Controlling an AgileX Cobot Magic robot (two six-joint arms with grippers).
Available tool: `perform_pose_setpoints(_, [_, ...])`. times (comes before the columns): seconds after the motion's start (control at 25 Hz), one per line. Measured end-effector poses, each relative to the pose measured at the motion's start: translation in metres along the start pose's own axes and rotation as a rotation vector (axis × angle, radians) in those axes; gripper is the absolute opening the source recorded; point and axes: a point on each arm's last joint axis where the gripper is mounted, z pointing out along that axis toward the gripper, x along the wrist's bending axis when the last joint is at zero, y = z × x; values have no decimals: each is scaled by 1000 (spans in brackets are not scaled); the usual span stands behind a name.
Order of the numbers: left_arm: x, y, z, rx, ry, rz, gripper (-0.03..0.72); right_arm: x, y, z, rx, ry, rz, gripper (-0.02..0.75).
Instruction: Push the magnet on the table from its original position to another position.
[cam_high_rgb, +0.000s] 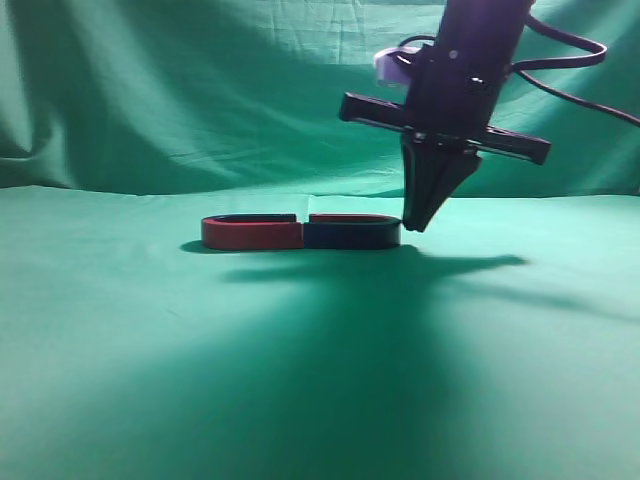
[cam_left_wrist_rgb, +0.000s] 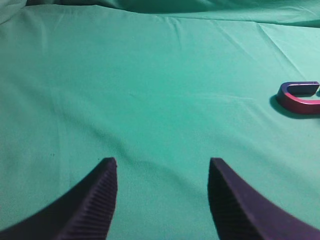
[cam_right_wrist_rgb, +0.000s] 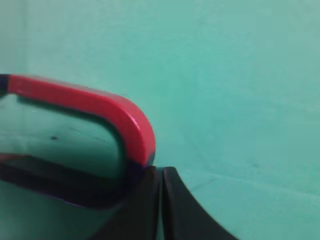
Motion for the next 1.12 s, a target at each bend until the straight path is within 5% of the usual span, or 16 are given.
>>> perform_pose_setpoints(0.52, [0, 0, 0, 0, 0, 0, 372, 20, 12, -22, 15, 2, -75, 0])
perform_pose_setpoints(0.72, [0, 0, 0, 0, 0, 0, 372, 31, 22, -65, 41, 9, -111, 0])
perform_pose_setpoints(1.12, [0, 0, 0, 0, 0, 0, 372, 43, -1, -192, -157, 14, -171, 0])
